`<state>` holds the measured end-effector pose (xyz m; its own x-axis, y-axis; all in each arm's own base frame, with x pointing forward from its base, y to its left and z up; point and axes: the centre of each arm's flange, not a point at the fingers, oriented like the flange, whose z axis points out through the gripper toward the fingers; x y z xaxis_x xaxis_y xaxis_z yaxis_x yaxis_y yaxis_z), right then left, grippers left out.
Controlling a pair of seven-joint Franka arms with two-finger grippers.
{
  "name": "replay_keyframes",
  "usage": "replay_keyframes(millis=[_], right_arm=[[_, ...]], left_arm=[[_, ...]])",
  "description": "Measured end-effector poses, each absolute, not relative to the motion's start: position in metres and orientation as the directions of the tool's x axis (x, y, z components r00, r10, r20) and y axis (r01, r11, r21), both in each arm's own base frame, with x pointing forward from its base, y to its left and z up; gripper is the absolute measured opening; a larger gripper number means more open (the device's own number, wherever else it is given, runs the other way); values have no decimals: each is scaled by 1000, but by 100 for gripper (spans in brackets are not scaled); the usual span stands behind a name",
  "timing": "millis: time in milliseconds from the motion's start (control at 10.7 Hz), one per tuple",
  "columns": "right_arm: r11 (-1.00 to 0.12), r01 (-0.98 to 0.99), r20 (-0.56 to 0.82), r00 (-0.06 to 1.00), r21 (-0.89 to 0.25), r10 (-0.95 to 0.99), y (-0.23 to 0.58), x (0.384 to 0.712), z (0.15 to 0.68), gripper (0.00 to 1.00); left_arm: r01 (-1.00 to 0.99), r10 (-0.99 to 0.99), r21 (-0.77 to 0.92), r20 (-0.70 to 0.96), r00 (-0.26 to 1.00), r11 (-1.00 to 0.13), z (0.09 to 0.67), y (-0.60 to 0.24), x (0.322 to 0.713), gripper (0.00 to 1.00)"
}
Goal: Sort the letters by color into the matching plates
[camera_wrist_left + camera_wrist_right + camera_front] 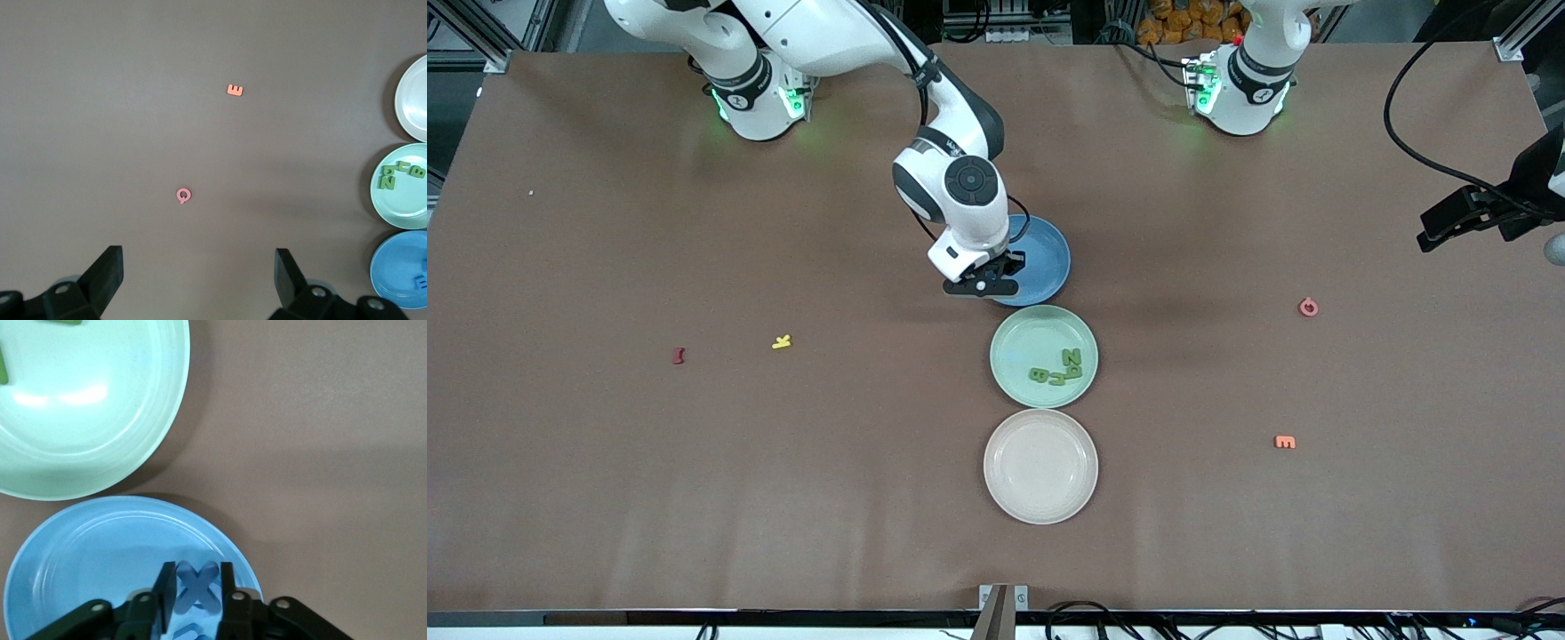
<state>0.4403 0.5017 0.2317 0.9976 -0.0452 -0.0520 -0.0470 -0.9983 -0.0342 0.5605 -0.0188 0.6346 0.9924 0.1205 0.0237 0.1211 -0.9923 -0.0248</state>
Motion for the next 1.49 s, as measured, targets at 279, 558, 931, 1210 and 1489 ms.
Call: replay_keyframes(millis=[279,558,931,1210,1489], right_arm=[[-997,-61,-32,998,-45,-60,499,453,240,70],[-998,-52,0,999,-46,-52,468,496,255,100],[-998,-52,55,997,-17,-53,313,610,271,100],[-999,-48,85,995,13,-47,198,662,281,100],[-998,-62,118,991,32,-58,112,690,296,100]], left_arm=[[120,120,-25,23,993,-992,634,-19,560,100],[120,120,-25,23,993,-992,634,-19,560,100],[119,119,-25,22,993,-993,634,-20,560,100],[115,114,-25,21,993,-993,634,-22,560,100],[113,113,-25,21,993,-993,634,-23,560,100]])
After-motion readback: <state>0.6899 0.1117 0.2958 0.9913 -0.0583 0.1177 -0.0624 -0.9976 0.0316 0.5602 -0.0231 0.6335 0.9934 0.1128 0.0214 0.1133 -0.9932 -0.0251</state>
